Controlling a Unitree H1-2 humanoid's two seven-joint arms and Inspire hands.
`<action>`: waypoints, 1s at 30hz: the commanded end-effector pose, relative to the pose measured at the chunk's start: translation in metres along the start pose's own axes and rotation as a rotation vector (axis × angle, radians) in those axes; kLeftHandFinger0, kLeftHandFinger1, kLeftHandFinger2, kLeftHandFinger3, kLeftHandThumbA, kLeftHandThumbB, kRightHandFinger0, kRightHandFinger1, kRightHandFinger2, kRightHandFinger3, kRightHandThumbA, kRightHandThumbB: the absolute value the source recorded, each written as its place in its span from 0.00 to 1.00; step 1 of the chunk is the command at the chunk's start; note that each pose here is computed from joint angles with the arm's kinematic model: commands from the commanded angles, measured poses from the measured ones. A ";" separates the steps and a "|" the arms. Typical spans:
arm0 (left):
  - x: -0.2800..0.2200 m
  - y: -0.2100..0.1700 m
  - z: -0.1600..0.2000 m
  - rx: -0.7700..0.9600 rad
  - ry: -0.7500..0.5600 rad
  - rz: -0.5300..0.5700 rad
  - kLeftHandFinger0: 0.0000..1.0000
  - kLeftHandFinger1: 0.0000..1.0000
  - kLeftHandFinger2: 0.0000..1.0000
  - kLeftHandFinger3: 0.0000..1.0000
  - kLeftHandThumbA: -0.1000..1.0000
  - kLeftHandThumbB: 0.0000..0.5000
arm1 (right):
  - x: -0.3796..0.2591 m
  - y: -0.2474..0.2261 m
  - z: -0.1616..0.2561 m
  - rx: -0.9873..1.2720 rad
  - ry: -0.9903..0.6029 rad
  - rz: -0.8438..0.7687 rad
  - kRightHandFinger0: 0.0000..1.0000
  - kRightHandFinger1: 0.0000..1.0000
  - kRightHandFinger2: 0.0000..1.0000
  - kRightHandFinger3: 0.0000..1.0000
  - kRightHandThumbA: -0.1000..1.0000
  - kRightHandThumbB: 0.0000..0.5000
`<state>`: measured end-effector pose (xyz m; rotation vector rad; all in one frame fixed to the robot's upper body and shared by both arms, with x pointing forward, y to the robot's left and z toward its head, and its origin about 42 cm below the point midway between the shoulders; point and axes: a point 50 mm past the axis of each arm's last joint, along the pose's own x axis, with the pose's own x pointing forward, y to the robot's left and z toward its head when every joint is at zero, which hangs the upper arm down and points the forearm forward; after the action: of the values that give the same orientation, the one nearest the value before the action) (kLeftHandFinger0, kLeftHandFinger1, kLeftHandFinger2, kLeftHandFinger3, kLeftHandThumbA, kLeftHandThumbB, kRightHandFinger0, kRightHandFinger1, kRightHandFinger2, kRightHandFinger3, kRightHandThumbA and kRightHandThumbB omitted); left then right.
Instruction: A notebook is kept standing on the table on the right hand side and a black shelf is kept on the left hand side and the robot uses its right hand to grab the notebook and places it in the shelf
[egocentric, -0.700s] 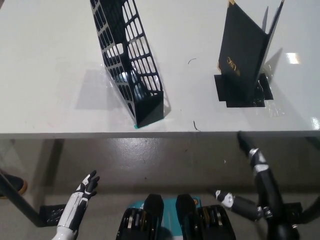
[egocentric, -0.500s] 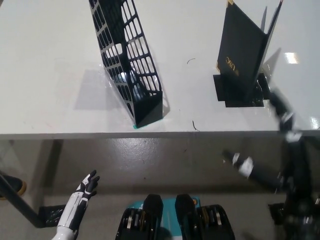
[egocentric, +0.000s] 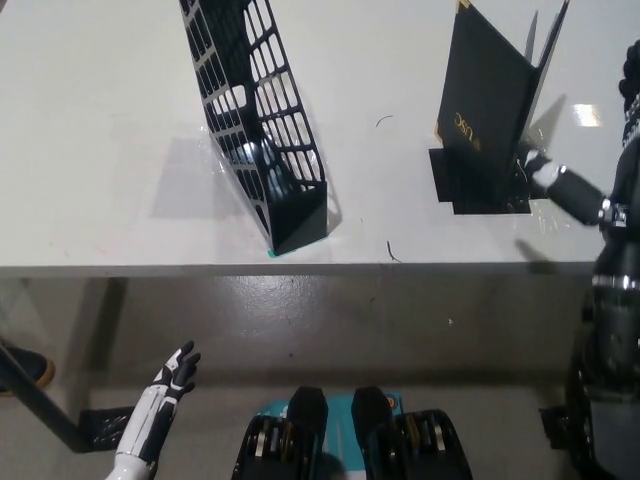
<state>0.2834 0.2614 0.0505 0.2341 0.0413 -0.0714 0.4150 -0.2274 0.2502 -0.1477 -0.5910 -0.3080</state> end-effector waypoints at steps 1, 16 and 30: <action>0.000 0.002 0.006 0.020 -0.054 0.000 1.00 1.00 1.00 1.00 1.00 0.21 | 0.027 0.007 0.007 0.064 -0.006 -0.106 1.00 1.00 1.00 1.00 1.00 0.77; -0.006 -0.001 0.003 0.016 -0.041 -0.007 1.00 1.00 1.00 1.00 1.00 0.12 | 0.075 0.056 -0.023 0.085 0.125 -0.111 1.00 1.00 1.00 1.00 1.00 0.83; -0.002 -0.002 0.008 0.011 -0.055 0.005 1.00 1.00 1.00 1.00 1.00 0.21 | 0.134 0.109 -0.041 0.453 0.472 -0.088 1.00 1.00 1.00 1.00 1.00 0.70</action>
<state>0.2769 0.2596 0.0465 0.2436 0.0462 -0.0752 0.5518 -0.1654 0.2313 0.0518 -0.1571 -0.3167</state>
